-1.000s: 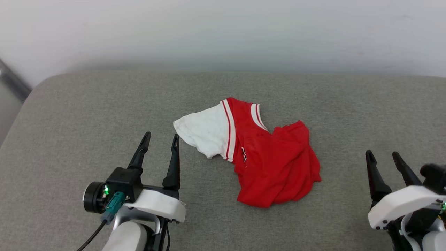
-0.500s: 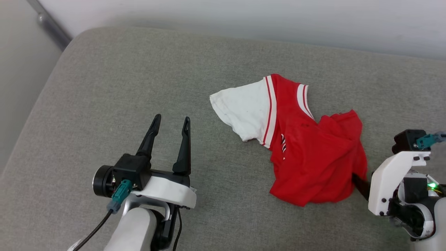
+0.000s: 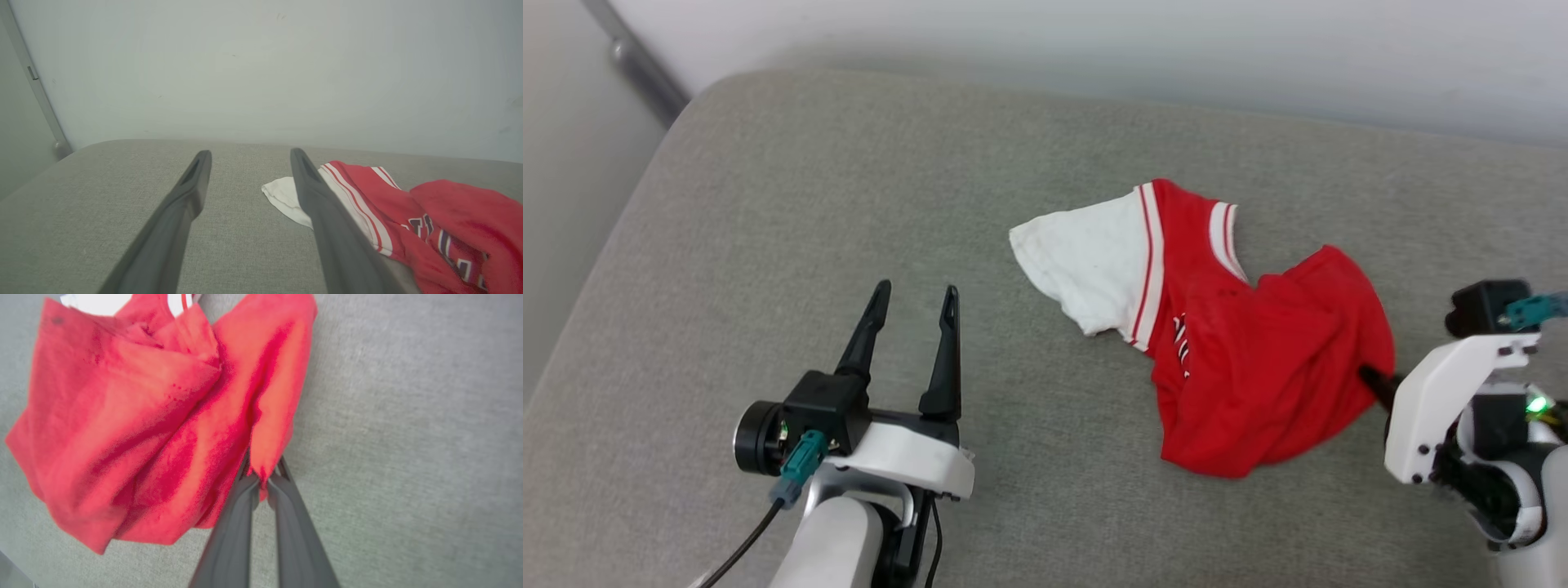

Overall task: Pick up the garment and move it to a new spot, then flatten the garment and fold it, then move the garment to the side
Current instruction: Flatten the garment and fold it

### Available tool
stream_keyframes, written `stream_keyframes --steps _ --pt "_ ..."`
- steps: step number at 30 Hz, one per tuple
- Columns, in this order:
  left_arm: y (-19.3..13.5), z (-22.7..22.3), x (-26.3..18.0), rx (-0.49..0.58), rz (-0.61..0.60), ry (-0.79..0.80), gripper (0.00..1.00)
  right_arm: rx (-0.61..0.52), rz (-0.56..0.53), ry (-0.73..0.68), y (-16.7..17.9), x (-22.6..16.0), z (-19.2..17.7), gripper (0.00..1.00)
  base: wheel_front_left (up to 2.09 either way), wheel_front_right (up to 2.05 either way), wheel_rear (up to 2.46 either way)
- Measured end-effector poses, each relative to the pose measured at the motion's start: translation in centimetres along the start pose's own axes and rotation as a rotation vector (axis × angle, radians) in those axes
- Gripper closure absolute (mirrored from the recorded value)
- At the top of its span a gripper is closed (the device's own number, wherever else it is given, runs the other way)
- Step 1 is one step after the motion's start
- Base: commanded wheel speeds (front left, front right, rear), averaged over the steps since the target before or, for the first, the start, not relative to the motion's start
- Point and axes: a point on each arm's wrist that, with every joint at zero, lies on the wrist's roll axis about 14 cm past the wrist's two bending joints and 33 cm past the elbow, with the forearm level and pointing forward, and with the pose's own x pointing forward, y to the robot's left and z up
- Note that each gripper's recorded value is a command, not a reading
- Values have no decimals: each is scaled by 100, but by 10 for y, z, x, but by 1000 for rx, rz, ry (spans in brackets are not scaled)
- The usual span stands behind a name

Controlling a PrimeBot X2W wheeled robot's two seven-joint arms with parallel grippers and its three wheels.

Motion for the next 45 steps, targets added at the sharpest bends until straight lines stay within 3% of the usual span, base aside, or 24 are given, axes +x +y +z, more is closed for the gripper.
stream_keyframes --steps 4,7,11,18,19,20,21,28,33,38,45 --pt "-9 2 -3 -4 -32 -5 0 -53 -59 -182 -9 -34 36 100 0 0 0" --pt "-16 0 -6 -10 -53 -1 0 -45 -121 -234 -21 -59 29 100 0 0 0" --pt "-28 1 -11 -18 -83 -1 0 50 -188 -188 -36 -84 -22 100 0 0 0" --pt "-36 6 -16 -28 -105 -11 0 244 -196 82 -31 -98 -157 100 0 0 0" --pt "-36 5 -17 -28 -104 -7 0 269 -184 76 -28 -97 -162 83 0 0 0" --pt "-36 3 -18 -29 -103 -2 0 294 -172 52 -26 -96 -163 29 0 0 0" --pt "-36 2 -19 -30 -101 5 0 305 -171 23 -27 -95 -161 0 0 0 0" --pt "-38 2 -22 -28 -113 17 0 306 -219 -300 -46 -105 -106 0 0 0 0" --pt "-37 4 -22 -26 -107 15 0 276 -239 -393 -53 -113 -78 0 0 0 0" --pt "-36 3 -21 -26 -103 17 0 251 -277 -303 -67 -111 -74 0 0 0 0" --pt "-33 0 -14 -27 -96 20 0 261 -271 13 -79 -98 -96 0 0 0 0"
